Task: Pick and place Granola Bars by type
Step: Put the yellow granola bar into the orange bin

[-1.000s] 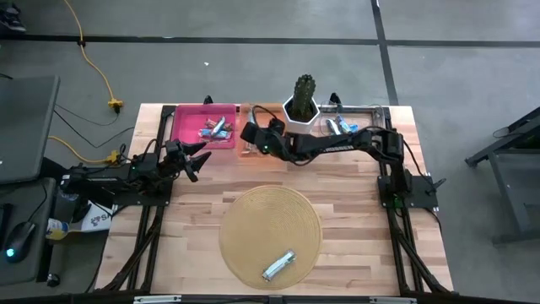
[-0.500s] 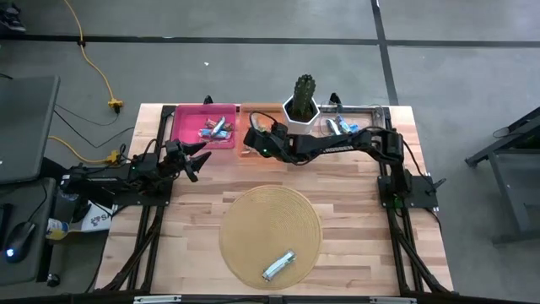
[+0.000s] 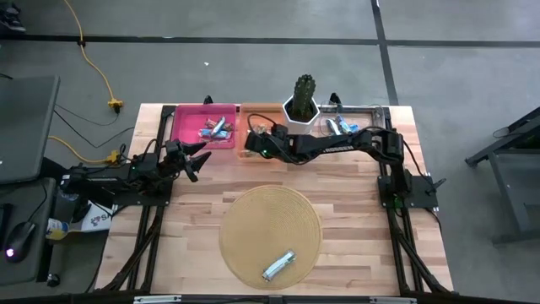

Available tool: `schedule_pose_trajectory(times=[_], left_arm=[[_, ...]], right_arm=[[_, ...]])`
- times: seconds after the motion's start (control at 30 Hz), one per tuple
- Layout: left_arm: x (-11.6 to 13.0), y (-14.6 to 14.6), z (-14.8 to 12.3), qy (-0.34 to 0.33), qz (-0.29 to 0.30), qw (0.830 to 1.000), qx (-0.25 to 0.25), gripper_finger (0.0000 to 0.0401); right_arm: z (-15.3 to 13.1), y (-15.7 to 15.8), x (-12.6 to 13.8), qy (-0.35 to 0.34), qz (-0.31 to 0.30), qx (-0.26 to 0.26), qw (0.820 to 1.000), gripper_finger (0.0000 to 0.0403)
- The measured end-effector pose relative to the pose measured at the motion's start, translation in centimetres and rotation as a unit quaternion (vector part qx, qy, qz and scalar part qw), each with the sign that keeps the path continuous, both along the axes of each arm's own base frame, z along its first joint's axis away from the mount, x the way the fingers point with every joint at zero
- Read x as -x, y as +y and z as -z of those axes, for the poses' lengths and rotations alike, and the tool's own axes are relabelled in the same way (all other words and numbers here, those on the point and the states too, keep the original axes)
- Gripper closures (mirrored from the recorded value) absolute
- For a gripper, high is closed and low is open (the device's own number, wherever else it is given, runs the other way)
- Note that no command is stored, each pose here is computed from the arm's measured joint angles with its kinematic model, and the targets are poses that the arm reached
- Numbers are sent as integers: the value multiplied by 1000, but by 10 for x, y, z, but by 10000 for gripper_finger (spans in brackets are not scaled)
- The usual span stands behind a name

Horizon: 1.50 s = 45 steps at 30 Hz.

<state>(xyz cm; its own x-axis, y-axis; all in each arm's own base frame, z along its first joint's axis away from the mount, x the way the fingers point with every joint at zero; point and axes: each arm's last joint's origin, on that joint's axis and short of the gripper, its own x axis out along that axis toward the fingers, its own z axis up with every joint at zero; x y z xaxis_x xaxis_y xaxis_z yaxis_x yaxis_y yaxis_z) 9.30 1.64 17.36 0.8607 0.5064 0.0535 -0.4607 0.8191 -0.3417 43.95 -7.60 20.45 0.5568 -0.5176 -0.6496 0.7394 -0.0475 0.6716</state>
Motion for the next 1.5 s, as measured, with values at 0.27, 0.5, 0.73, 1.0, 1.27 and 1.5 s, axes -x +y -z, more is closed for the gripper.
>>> schedule_pose_trajectory(times=[0.27,0.5,0.73,1.0,1.27,1.5], left_arm=[[0,0,0,0,0,1000,0,156],[0,0,0,0,0,1000,0,156],[0,0,0,0,0,1000,0,156],[0,0,0,0,0,1000,0,156],[0,0,0,0,0,1000,0,156],[0,0,0,0,0,1000,0,156]], right_arm=[[-5,1,-6,-1,-74,39,996,204],[-25,1,-21,-74,-181,123,973,195],[-54,7,-32,-199,-314,217,902,194],[-110,27,-15,-266,-415,309,813,194],[-175,72,34,-248,-503,367,742,194],[-207,123,92,-194,-584,362,700,195]])
